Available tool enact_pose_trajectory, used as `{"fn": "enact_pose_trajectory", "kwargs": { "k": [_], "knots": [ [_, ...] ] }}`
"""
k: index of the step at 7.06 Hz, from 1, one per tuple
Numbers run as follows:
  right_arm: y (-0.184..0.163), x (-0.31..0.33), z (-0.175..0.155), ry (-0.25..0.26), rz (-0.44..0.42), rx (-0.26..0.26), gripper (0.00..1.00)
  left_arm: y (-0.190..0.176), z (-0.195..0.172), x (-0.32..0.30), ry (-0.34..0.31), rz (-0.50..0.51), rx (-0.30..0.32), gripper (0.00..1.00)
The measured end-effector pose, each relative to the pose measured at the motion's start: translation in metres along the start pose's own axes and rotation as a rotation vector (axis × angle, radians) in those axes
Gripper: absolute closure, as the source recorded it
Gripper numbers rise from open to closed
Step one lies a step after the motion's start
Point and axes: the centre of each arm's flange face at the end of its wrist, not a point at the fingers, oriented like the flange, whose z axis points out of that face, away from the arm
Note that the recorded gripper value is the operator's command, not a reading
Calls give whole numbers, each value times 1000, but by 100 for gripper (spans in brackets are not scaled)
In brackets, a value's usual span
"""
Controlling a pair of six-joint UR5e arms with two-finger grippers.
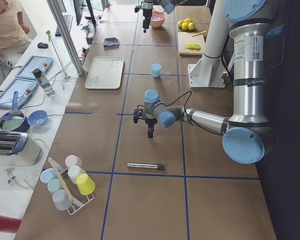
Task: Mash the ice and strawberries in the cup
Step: 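Lower the left gripper onto the red strawberry and close on it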
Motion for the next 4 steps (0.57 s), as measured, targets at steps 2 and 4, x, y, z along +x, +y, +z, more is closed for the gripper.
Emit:
{"fn": "enact_pose_trajectory", "kwargs": {
  "k": [2,4],
  "knots": [
    [0,0,1,1,0,0,1,-1,5,-3,5,3,5,7],
    [0,0,1,2,0,1,1,-2,6,-3,7,4,6,18]
  ]
}}
